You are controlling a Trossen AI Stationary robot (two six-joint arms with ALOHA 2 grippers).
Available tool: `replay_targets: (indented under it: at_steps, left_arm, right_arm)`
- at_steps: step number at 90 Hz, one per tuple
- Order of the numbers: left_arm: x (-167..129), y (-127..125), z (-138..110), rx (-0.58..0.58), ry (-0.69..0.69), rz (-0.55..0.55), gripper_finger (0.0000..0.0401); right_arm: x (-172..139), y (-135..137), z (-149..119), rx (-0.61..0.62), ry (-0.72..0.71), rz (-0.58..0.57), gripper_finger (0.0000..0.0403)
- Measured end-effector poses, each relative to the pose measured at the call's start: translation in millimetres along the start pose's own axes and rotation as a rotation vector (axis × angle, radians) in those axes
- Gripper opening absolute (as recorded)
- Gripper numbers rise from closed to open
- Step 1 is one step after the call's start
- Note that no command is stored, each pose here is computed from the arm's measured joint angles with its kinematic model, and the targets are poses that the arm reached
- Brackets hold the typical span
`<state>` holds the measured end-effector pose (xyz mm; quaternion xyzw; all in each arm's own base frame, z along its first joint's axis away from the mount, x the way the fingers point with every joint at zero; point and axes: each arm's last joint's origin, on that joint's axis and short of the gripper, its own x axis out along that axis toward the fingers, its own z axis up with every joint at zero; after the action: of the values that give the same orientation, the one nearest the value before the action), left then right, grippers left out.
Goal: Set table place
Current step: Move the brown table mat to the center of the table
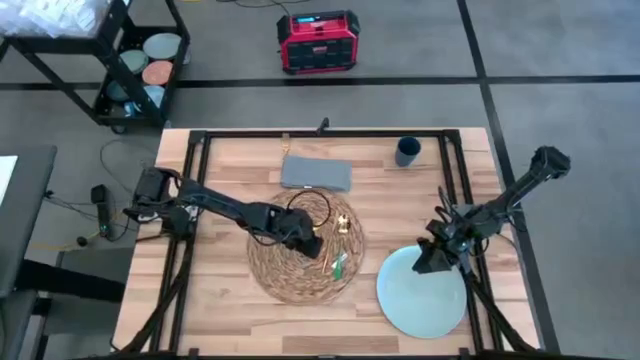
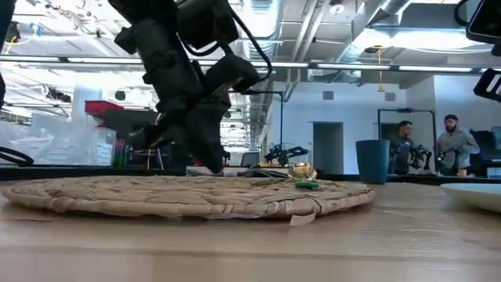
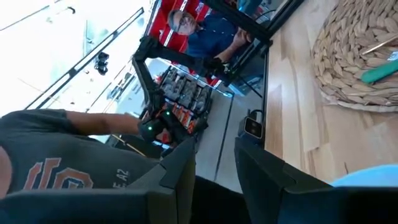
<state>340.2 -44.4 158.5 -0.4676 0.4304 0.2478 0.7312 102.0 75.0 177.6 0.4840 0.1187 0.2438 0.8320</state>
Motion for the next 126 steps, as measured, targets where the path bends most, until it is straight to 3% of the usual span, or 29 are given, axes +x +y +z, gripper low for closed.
replay_targets:
  at_steps: [16,28,45,78,89,100,126]
  left_arm:
    - [-36.6,-9.5,-4.0,0.057,-0.045,0.259,0.0000]
    - [-43.0,-8.8,-17.4,0.134,0.051,0.320,0.0000]
    - [-33.3,-3.2,-46.8,0.120,0.130,0.314,0.0000]
    - [-2.0,-3.9,-53.7,0.135,0.216,0.224,0.0000]
    - [10.9,-11.3,-54.2,0.137,0.245,0.144,0.0000]
    - [14.4,-19.9,-49.6,0.135,0.223,0.045,0.0000]
    - [16.1,-22.6,-45.3,0.083,0.177,0.017,0.0000]
  right_arm:
    - [0.0,0.3,0.3,0.001,-0.005,0.002,0.0102]
    - [0.0,0.0,0.1,0.000,-0.001,0.000,0.0102]
    - [0.0,0.3,0.1,0.001,0.002,0.005,0.0102]
    - [-0.1,1.6,0.4,0.018,0.001,0.020,0.0102]
    - [-0.1,3.0,1.1,0.019,-0.006,0.034,0.0102]
    - [-0.1,3.8,1.2,0.012,-0.006,0.042,0.0102]
    - [-0.2,3.6,0.6,0.004,-0.001,0.039,0.0102]
